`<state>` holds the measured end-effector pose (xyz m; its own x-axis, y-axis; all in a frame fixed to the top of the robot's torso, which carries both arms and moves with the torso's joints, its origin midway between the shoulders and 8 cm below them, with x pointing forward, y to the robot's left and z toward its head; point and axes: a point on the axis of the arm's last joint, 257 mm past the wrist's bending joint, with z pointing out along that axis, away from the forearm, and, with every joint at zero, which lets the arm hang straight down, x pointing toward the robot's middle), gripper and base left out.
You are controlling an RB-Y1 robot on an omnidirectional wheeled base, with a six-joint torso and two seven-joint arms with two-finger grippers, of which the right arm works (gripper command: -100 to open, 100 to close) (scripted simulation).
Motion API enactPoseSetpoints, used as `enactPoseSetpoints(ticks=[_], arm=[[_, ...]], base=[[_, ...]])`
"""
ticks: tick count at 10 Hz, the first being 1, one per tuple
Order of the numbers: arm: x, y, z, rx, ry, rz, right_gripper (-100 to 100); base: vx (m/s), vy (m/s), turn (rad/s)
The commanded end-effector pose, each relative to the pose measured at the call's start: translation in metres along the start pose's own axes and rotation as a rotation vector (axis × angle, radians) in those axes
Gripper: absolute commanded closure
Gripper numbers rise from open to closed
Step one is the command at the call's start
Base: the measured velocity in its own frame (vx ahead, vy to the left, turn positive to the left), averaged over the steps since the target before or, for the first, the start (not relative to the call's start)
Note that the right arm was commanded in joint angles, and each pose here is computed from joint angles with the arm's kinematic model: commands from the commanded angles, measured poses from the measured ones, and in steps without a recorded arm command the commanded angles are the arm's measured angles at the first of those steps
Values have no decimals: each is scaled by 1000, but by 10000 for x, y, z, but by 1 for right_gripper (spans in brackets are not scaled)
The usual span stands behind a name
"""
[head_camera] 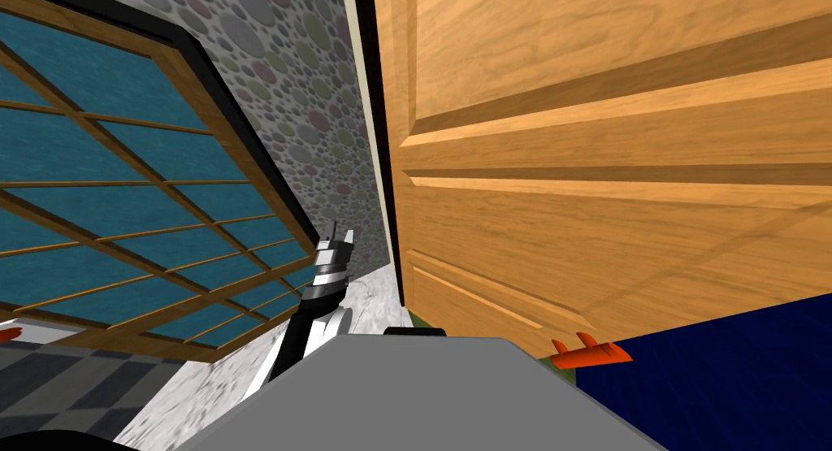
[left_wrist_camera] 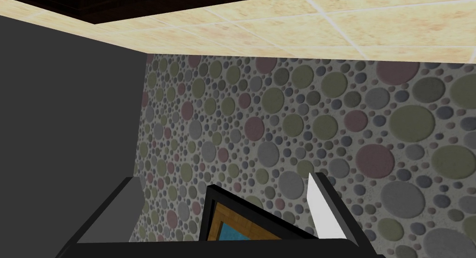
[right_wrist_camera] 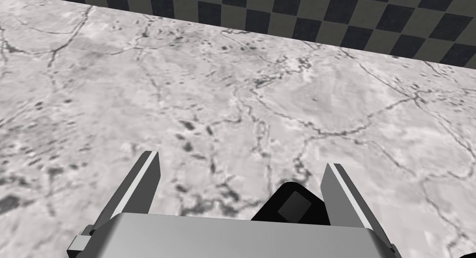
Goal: Push the door open
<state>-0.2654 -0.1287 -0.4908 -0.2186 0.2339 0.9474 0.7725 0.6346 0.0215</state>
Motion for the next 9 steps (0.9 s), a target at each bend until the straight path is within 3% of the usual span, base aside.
enactPoseSetpoints(ticks=[1, 9], arm=[[4, -3, -3, 1, 2, 0, -100], [4, -3, -3, 1, 2, 0, -100]], base=[[21, -11, -41], [2, 0, 0]])
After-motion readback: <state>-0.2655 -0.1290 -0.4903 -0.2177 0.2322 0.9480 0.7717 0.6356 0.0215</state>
